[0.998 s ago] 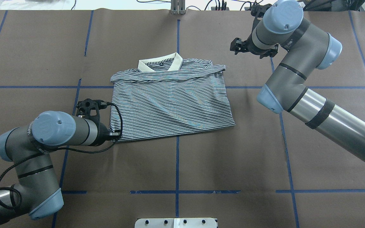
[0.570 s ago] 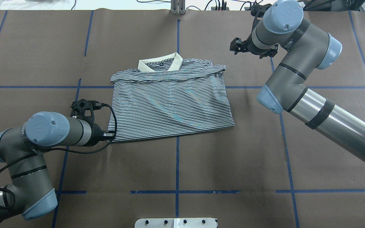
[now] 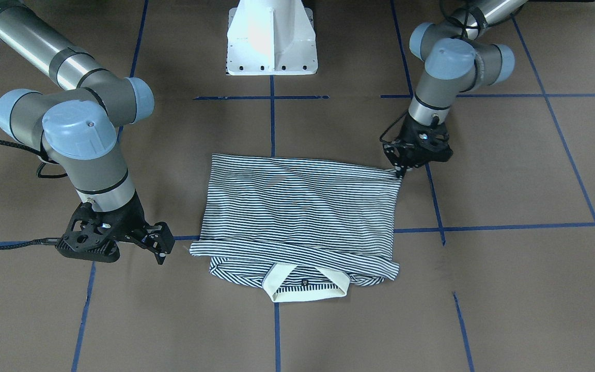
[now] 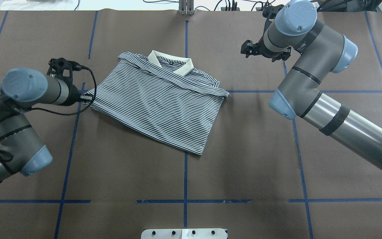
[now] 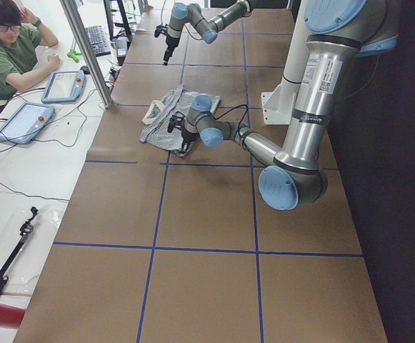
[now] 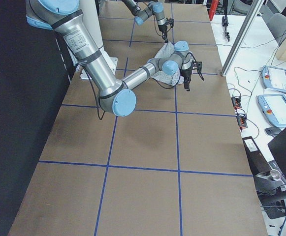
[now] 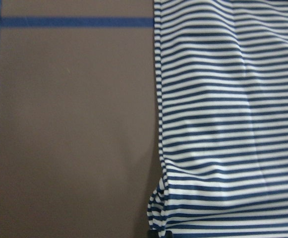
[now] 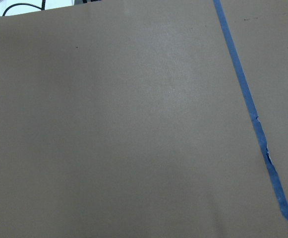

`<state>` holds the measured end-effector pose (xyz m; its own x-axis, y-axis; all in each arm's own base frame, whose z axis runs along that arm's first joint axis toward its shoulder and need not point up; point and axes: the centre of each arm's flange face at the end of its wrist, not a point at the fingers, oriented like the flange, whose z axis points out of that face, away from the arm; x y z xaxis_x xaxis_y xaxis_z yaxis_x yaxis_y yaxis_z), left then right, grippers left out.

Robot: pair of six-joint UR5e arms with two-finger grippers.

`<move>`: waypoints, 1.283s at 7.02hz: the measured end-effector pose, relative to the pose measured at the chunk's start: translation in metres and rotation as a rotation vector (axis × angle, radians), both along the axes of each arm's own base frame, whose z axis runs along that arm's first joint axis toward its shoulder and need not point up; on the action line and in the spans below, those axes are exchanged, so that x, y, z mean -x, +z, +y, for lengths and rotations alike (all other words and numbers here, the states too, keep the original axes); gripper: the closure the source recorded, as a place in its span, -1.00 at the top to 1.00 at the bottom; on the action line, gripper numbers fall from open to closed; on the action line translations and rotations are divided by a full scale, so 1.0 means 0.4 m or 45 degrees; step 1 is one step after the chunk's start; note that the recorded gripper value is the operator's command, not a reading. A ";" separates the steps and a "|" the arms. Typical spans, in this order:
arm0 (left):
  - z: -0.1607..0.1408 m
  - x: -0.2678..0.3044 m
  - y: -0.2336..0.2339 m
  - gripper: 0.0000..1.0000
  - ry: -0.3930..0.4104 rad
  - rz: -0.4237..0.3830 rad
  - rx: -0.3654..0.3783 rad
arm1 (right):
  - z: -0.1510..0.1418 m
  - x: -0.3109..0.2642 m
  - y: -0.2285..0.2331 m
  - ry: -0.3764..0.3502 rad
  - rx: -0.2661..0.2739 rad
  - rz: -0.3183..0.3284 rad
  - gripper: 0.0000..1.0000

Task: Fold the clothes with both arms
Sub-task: 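Drag the edge away from the robot with the left gripper, rotating the shirt, then raise the left gripper away while the right gripper reaches toward the collar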

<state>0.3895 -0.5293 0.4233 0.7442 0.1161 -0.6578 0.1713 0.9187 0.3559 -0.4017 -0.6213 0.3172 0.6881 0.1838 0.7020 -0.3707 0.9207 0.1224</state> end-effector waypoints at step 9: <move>-0.456 0.135 0.131 1.00 -0.011 -0.118 -0.340 | 0.011 0.120 -0.114 0.151 0.091 -0.124 0.54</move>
<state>0.3354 -0.7117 0.4759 0.8014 0.2699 -0.5338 0.1340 0.7888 0.5999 -0.4498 -0.6169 0.2718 0.5879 0.3116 0.7465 -0.4845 0.8746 0.0165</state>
